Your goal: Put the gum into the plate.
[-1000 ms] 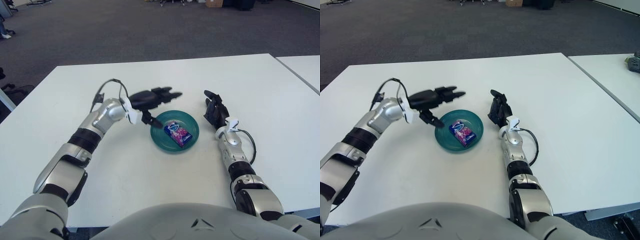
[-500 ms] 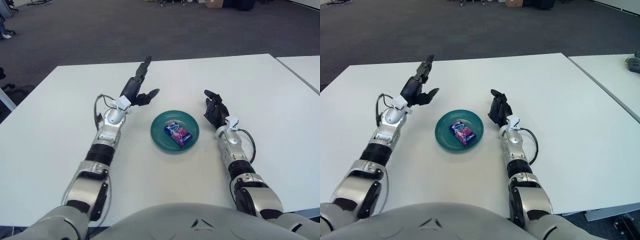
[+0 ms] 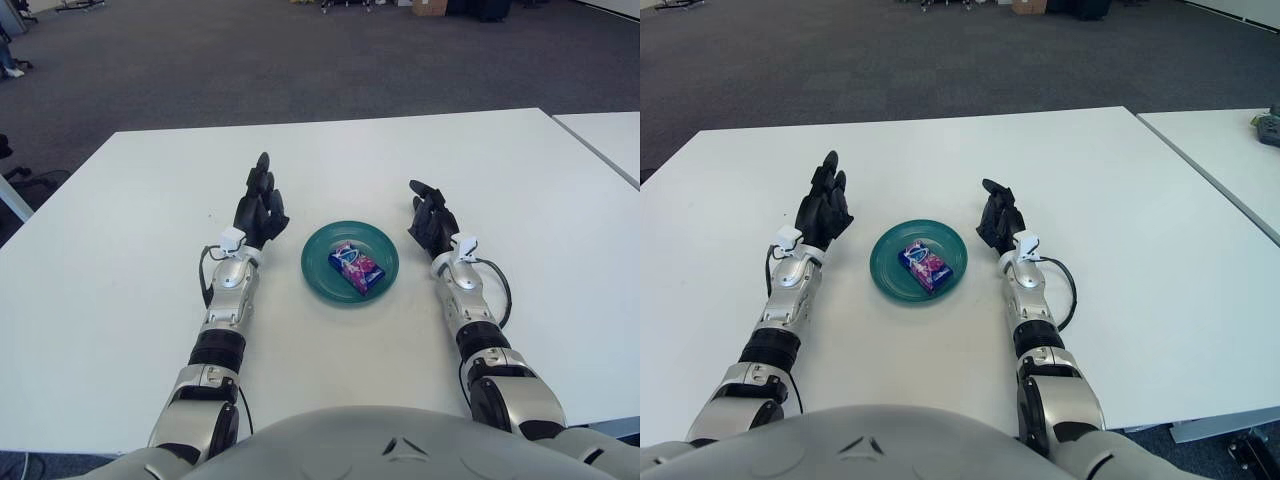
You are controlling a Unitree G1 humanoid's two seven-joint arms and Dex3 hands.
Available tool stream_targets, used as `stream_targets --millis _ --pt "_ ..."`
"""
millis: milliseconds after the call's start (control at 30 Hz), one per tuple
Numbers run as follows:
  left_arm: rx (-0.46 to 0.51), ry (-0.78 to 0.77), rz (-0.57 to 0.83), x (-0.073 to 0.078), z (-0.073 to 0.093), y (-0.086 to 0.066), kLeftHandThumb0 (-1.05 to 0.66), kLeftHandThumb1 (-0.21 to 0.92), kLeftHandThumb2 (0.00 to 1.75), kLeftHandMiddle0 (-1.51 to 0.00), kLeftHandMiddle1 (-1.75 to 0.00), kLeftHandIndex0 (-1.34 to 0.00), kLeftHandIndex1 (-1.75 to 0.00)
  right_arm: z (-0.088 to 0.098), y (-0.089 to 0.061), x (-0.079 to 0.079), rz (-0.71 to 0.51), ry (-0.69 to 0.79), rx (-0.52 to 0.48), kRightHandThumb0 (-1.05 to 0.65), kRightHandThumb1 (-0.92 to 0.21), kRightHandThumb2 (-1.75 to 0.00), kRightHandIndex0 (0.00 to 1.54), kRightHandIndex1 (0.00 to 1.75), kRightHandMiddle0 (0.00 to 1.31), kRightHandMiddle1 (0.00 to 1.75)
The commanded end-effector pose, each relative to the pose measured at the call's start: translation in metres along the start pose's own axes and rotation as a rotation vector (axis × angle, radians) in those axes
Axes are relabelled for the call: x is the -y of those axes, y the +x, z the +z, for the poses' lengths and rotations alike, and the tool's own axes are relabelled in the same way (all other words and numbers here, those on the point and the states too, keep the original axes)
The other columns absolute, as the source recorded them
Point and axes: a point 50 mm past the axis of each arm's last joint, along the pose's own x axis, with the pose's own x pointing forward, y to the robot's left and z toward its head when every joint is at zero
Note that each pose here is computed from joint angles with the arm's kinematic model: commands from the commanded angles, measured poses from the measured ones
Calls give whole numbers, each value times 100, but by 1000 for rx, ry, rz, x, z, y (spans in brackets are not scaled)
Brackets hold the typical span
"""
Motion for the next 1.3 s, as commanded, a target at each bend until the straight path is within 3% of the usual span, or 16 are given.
stream_targets --millis 0,300,900,1133,1267 --pt "-66 25 38 -3 -8 -1 -105 92 107 0 0 0 0 -43 -24 3 -18 24 -218 -87 -92 -95 5 0 0 6" --pt "-216 86 50 -12 -27 -25 -103 92 113 0 0 0 0 -45 -26 -1 -19 23 -228 -86 -92 -95 5 1 1 5" --pt "-319 289 185 -20 -34 -65 -103 92 101 -1 0 -6 -6 -50 -28 -3 -11 49 -251 -85 -92 -95 3 0 0 7" --pt "-359 229 206 -24 -38 -74 -105 92 102 -3 -1 -8 -10 -51 -30 -5 -9 42 -244 -84 -92 -95 4 1 0 6" --pt "-359 171 205 -24 -38 -77 -105 92 102 -6 0 -2 -29 -51 -31 -7 -10 36 -239 -85 -92 -95 4 0 0 4"
